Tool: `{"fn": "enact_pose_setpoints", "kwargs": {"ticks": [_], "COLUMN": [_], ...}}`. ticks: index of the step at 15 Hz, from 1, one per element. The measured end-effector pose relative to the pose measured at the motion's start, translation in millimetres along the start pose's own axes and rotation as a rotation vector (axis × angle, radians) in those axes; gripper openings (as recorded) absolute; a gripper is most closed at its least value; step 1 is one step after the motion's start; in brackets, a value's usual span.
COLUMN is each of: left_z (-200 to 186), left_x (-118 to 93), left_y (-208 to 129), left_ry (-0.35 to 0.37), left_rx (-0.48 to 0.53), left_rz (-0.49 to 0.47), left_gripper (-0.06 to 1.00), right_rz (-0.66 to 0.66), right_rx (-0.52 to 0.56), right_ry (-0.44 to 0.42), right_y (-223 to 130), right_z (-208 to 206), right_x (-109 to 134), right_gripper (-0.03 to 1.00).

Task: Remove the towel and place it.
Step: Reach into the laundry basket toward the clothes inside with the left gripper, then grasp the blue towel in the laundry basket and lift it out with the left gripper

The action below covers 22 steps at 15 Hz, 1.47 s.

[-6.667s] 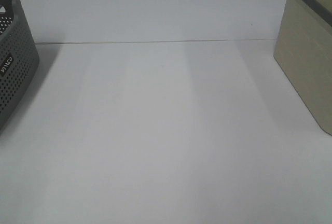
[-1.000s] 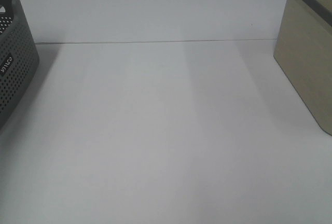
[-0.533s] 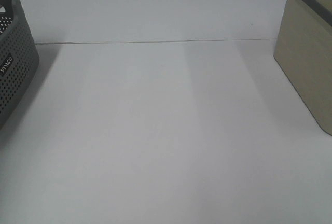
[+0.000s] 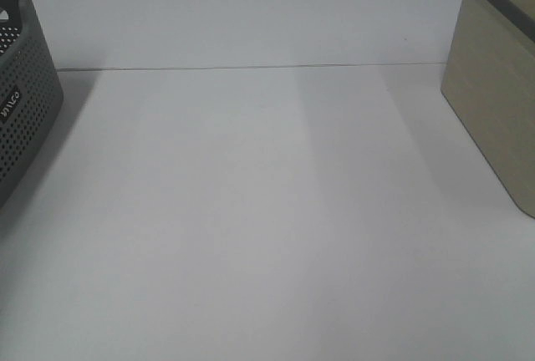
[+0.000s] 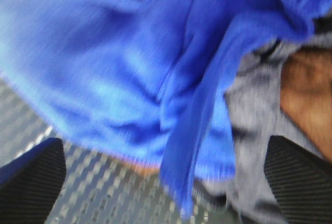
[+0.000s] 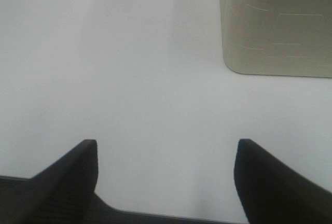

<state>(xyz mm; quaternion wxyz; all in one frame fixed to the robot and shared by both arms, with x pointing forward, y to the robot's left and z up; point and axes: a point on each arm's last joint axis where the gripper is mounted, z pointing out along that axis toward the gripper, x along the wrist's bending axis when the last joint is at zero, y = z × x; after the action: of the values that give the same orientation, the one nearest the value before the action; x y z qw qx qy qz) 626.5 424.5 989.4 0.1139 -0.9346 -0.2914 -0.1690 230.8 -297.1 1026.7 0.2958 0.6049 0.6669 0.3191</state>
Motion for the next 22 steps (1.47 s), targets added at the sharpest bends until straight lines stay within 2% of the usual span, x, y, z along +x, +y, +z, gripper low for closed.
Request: {"fn": "enact_pose_setpoints", "kwargs": {"ticks": [1, 4, 6, 8, 10, 11, 13, 15, 17, 19, 21, 22], "left_z": [13.3, 22.4, 27.2, 34.4, 39.0, 38.6, 34.3, 29.0, 27.7, 27.7, 27.3, 27.3], "left_x": [-2.8, -5.0, -6.2, -8.1, -9.2, -8.7, -2.8, 4.3, 6.0, 6.2, 3.3, 2.5], "left_y": [6.4, 9.9, 10.7, 12.0, 12.8, 12.9, 13.6, 14.5, 14.5, 14.1, 12.8, 12.9], "left_ry": [-0.021, -0.039, -0.050, -0.067, -0.077, -0.075, -0.056, -0.031, -0.025, -0.022, -0.055, -0.064], "left_rx": [0.001, 0.005, 0.009, 0.014, 0.017, 0.016, 0.012, 0.005, 0.005, 0.011, 0.026, 0.025], "left_rz": [0.016, 0.025, 0.028, 0.035, 0.047, 0.047, 0.044, 0.001, -0.053, -0.064, -0.068, -0.073], "left_gripper": [0.97, 0.96, 0.91, 0.80, 0.62, 0.57, 0.32, 0.15, 0.11, 0.10, 0.00, 0.00], "right_rz": [0.000, 0.000, 0.000, 0.000, 0.000, 0.000, 0.000, 0.000, 0.000, 0.000, 0.000, 0.000], "right_rx": [0.000, 0.000, 0.000, 0.000, 0.000, 0.000, 0.000, 0.000, 0.000, 0.000, 0.000, 0.000], "right_ry": [0.000, 0.000, 0.000, 0.000, 0.000, 0.000, 0.000, 0.000, 0.000, 0.000, 0.000, 0.000], "right_y": [0.0, 0.0, 0.0, 0.0, 0.0, 0.0, 0.0, 0.0, 0.0, 0.0, 0.0, 0.0], "right_z": [0.0, 0.0, 0.0, 0.0, 0.0, 0.0, 0.0, 0.0, 0.0, 0.0, 0.0, 0.0], "right_x": [0.0, 0.0, 0.0, 0.0, 0.0, 0.0, 0.0, 0.0, 0.0, 0.0, 0.0, 0.0], "right_gripper": [0.73, 0.73, 0.73, 0.73, 0.73, 0.73, 0.73, 0.73, 0.73, 0.73, 0.73, 0.73]}}
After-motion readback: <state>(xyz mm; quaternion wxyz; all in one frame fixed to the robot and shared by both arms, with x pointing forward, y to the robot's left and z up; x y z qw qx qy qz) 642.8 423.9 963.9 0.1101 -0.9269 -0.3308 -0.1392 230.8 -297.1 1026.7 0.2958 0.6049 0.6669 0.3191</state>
